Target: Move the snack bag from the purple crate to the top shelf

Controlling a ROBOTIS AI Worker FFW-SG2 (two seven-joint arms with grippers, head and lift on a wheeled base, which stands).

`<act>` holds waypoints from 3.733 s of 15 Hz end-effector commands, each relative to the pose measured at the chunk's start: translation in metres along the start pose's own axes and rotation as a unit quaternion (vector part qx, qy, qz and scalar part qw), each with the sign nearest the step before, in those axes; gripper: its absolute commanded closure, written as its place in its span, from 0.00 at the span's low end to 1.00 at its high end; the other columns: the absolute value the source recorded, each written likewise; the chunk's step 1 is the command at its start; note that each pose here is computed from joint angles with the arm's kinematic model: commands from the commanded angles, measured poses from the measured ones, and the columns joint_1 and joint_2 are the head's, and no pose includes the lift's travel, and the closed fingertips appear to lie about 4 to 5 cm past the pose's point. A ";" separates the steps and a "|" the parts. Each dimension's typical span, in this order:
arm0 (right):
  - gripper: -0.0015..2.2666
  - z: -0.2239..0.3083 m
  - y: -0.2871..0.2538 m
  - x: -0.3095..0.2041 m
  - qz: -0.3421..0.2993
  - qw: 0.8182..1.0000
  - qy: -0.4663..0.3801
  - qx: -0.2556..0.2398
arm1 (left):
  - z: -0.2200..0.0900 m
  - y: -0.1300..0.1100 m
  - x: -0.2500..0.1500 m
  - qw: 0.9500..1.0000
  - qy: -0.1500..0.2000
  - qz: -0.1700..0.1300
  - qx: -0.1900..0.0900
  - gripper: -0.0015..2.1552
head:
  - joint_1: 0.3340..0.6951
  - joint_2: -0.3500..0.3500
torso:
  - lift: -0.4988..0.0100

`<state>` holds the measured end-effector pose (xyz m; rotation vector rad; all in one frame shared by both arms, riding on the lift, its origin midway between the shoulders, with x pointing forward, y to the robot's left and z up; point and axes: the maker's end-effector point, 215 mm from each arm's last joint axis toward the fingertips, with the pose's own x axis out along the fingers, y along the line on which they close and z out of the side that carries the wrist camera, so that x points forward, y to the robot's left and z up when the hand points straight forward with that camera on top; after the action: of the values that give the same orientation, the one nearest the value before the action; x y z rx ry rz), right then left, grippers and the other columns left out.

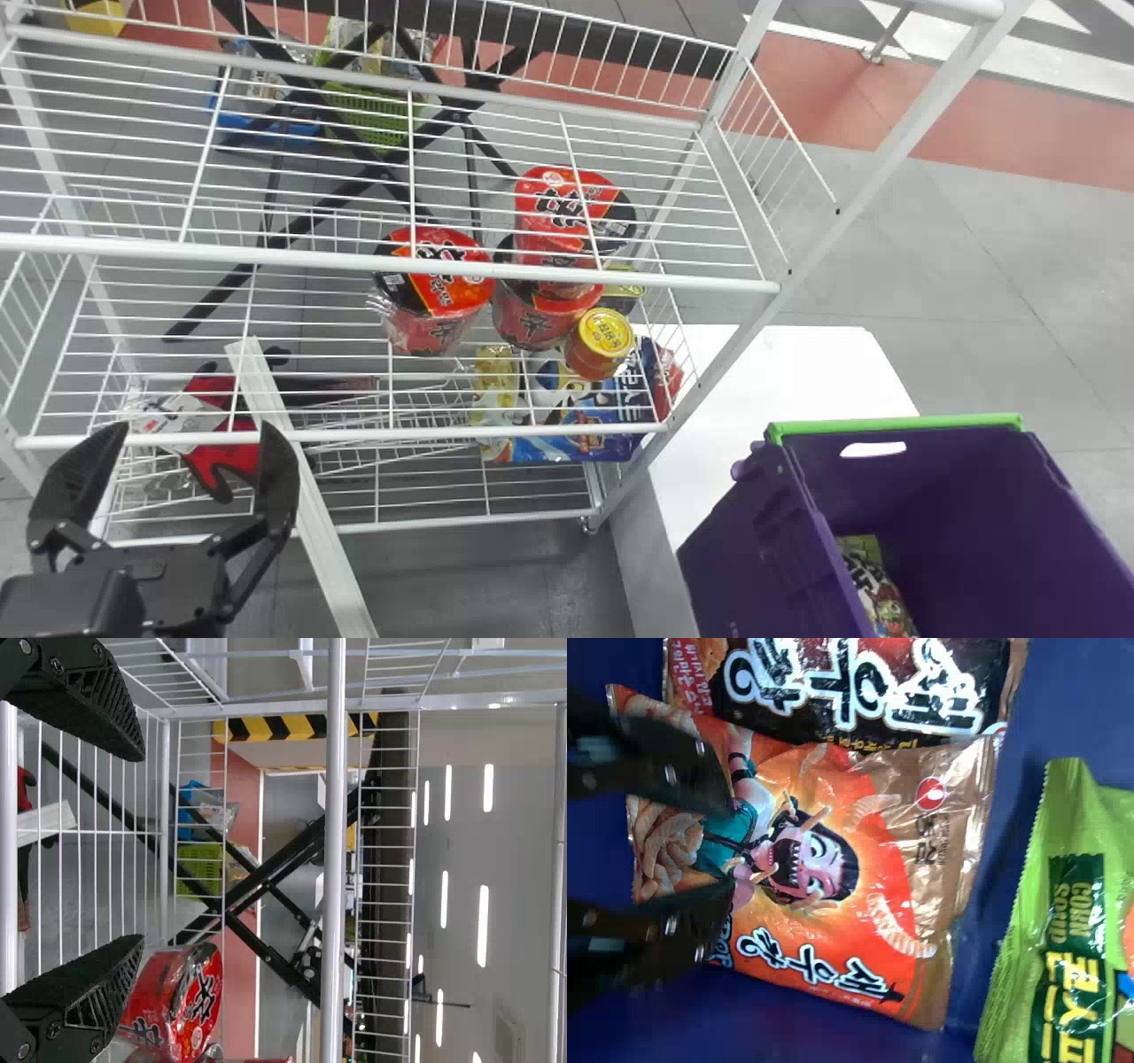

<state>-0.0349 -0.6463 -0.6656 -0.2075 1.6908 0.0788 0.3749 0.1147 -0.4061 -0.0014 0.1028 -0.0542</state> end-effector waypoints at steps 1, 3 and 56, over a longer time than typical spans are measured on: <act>0.71 0.004 0.004 0.001 0.008 1.000 -0.006 0.006 | -0.001 0.002 0.000 1.000 0.001 0.000 -0.001 0.04 | 1.00 0.00 | 0.09; 0.79 0.009 0.008 0.003 0.014 1.000 -0.013 0.007 | -0.002 0.002 0.000 1.000 0.002 -0.001 0.000 0.04 | 1.00 0.00 | 0.09; 0.86 0.101 0.005 -0.128 0.006 0.984 -0.165 0.072 | -0.012 -0.025 -0.012 1.000 0.020 -0.008 0.018 0.04 | 1.00 0.00 | 0.38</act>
<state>0.0774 -0.6130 -0.5529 -0.0712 1.3606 -0.0025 0.3615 0.0905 -0.4166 0.0338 0.1402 -0.0723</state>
